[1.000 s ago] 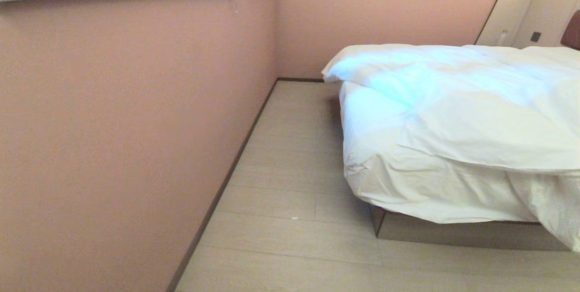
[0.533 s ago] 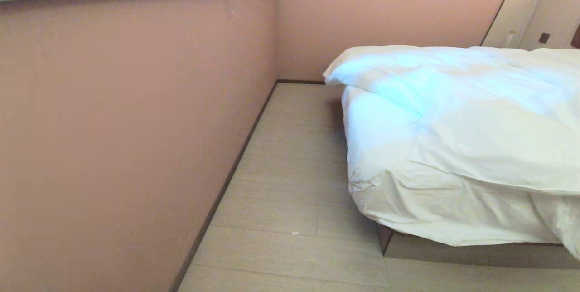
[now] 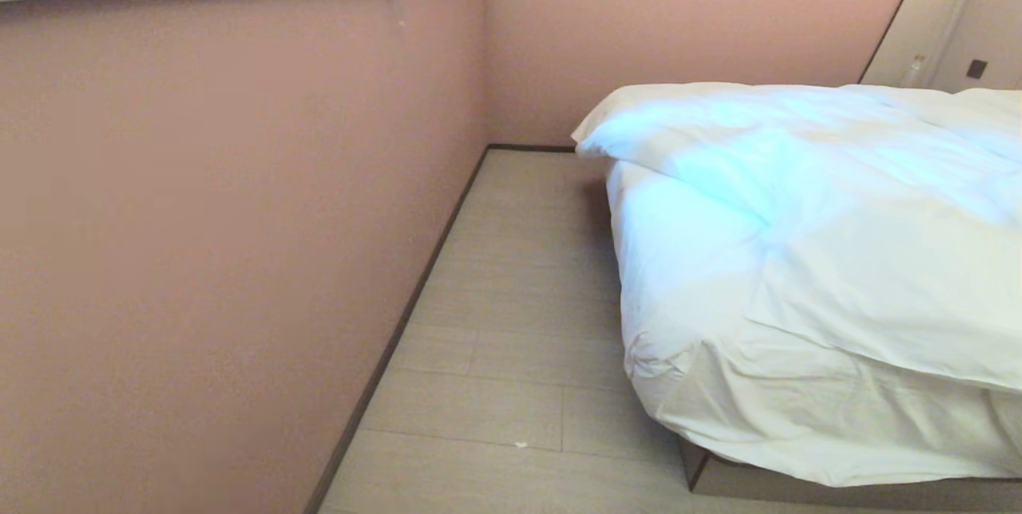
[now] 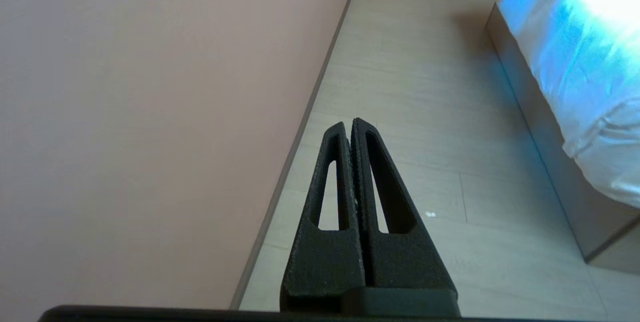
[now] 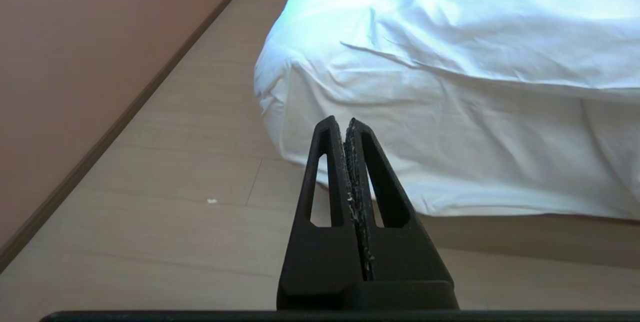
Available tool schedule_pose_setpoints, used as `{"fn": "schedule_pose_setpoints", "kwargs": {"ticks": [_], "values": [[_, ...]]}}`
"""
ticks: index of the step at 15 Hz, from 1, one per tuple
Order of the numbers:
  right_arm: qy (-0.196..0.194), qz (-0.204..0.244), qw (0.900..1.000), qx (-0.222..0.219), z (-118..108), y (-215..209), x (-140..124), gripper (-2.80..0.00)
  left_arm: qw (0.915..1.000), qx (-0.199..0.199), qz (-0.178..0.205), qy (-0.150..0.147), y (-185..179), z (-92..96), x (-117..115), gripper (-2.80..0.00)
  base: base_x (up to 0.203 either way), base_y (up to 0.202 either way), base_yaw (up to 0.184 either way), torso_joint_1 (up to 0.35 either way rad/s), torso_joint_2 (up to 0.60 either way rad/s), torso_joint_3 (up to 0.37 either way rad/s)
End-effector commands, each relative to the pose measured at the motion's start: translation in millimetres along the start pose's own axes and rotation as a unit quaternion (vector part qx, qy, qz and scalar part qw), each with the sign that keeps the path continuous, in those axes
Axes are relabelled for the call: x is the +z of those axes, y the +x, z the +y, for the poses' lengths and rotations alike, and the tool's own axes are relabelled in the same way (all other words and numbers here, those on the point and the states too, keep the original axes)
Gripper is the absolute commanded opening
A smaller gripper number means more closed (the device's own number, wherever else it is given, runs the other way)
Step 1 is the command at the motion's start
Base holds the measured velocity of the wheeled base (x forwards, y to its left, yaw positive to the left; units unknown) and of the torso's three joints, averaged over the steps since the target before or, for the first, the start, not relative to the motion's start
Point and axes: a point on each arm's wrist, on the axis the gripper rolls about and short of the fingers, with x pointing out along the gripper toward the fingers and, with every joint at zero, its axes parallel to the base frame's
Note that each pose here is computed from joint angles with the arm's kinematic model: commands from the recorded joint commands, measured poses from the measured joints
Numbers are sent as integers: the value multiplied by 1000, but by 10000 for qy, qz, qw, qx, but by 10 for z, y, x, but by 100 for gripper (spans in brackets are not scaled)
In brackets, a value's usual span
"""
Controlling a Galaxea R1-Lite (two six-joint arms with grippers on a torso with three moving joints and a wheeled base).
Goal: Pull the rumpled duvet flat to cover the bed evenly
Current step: Hold the folded corner of the quilt
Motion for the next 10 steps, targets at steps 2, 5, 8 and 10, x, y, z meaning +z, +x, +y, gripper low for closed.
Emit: {"fn": "schedule_pose_setpoints", "kwargs": {"ticks": [2, 5, 8, 10], "values": [[-4, 7, 10000, 6, 0, 1, 0, -280, 10000, 3, -2, -4, 0, 0, 0, -280, 0, 0, 0, 0, 0, 0], [-4, 7, 10000, 7, 0, 1, 0, -280, 10000, 3, 5, -33, 0, 0, -1, -280, 0, 0, 0, 0, 0, 0], [-4, 7, 10000, 7, 0, 1, 0, -280, 10000, 3, 5, -18, 0, 0, -1, -280, 0, 0, 0, 0, 0, 0], [-4, 7, 10000, 7, 0, 1, 0, -280, 10000, 10, -3, -11, 0, 0, 0, -280, 0, 0, 0, 0, 0, 0]]}}
